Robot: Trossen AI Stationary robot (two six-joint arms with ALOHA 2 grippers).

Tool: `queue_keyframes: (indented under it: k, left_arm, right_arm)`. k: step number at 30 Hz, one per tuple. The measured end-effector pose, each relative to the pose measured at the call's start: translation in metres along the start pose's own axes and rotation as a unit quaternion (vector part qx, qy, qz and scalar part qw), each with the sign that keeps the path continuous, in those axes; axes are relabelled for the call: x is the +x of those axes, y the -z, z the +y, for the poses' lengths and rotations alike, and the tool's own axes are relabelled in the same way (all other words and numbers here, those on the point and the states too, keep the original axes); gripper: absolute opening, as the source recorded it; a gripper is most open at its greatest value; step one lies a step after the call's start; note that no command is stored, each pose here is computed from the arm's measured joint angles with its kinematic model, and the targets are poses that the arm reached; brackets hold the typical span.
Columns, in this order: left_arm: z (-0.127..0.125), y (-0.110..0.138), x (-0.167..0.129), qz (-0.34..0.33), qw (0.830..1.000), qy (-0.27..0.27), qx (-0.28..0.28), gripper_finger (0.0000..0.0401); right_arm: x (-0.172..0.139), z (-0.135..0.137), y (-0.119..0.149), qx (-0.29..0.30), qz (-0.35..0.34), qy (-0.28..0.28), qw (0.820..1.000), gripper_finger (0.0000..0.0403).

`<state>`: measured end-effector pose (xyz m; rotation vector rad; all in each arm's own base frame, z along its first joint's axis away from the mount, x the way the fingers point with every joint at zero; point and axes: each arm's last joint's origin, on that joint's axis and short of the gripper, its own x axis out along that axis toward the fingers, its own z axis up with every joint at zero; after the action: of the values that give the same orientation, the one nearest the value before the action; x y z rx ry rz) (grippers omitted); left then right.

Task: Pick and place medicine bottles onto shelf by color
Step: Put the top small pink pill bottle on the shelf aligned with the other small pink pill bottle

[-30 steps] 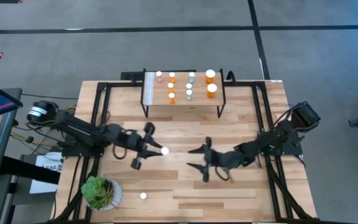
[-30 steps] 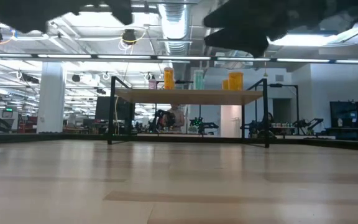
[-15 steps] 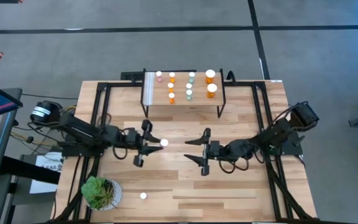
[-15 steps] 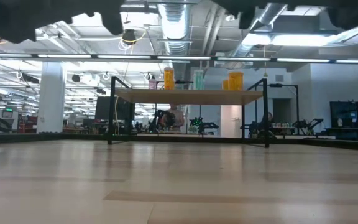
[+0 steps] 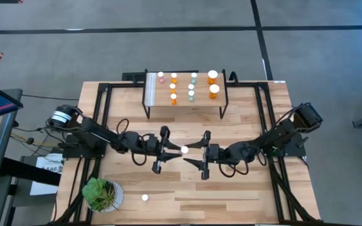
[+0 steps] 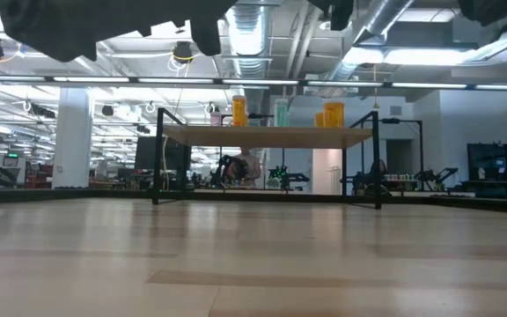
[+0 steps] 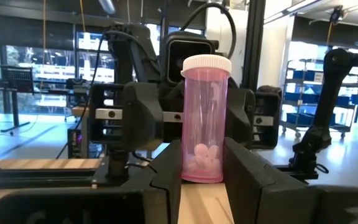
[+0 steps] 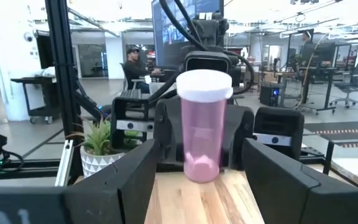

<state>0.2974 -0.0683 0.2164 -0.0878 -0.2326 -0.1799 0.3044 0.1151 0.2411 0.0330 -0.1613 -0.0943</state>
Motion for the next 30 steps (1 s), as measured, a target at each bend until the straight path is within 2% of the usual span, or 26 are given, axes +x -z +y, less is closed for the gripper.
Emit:
queue_keyframes:
  k: [10, 24, 30]
  left_arm:
    - [-0.0004, 0.0010, 0.0035, 0.013, 1.000, 0.002, -0.001, 0.0076]
    - [-0.0006, 0.0013, 0.0035, 0.015, 1.000, 0.007, -0.001, 0.0076]
    - [-0.0004, 0.0023, 0.0034, 0.021, 1.000, 0.006, -0.005, 0.0094]
  right_arm:
    - [0.0011, -0.0024, -0.0002, 0.010, -0.002, 0.004, 1.000, 0.0250]
    - [0.0018, -0.0036, 0.0001, 0.018, 0.000, 0.002, 1.000, 0.0117]
    - [0.0019, -0.0036, 0.0005, 0.017, 0.001, 0.002, 1.000, 0.0098]
